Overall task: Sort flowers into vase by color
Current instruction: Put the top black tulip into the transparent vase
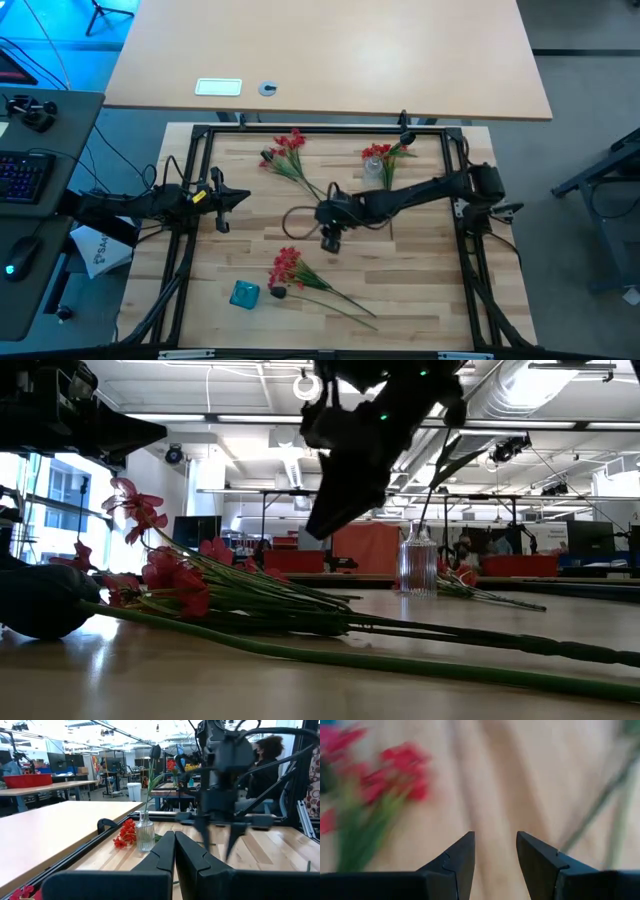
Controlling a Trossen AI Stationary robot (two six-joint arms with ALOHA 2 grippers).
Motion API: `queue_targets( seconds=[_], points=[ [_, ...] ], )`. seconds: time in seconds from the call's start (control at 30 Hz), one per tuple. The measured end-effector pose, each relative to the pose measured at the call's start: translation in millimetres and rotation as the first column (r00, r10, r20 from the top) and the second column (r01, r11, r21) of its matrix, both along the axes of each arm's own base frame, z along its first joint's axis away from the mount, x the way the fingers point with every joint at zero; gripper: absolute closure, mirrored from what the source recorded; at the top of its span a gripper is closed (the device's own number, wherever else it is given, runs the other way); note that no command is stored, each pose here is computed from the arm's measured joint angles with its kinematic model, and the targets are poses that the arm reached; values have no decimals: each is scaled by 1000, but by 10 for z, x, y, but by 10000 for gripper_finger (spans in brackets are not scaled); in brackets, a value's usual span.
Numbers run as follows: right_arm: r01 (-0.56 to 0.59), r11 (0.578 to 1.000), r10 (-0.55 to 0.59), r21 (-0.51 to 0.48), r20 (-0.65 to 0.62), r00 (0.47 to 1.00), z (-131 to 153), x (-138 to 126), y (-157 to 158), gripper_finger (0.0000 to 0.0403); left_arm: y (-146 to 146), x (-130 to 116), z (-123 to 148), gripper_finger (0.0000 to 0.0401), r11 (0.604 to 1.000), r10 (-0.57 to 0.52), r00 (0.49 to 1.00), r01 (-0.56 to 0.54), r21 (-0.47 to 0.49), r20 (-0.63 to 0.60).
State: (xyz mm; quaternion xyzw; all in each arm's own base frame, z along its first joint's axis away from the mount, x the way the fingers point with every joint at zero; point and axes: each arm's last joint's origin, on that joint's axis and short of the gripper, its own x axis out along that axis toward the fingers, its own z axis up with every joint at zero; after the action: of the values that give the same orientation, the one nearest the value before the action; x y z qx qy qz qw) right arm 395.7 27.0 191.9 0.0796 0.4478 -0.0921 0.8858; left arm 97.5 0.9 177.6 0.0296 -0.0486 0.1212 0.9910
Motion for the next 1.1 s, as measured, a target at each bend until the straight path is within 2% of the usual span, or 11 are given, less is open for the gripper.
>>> queue_targets(
  seconds=[0.1, 0.23, 0.5, 0.6, 0.87, 1.1],
  points=[
    [139, 989, -138, -50, 23, 990, -14, 96, -159, 264, 0, 0, -1, 401, 1000, 0, 1000, 0, 0, 0],
    [261, 965, -260, -37, 29, 965, -95, 207, -342, 264, 0, 0, -1, 401, 1000, 0, 1000, 0, 0, 0],
    [286, 955, -289, -76, -36, 957, -428, 395, -530, 264, 0, 0, 0, 401, 1000, 0, 1000, 0, 0, 0],
    [332, 940, -336, -81, -41, 941, -503, 424, -585, 264, 0, 0, -1, 401, 1000, 0, 1000, 0, 0, 0],
    [375, 924, -378, -77, -32, 925, -498, 429, -695, 264, 0, 0, 0, 401, 1000, -1, 1000, 1, 0, 0],
    [466, 885, -466, -4, -12, 885, -493, 429, -789, 264, 0, 0, -1, 401, 1000, 0, 1000, 0, 0, -1]
  ],
)
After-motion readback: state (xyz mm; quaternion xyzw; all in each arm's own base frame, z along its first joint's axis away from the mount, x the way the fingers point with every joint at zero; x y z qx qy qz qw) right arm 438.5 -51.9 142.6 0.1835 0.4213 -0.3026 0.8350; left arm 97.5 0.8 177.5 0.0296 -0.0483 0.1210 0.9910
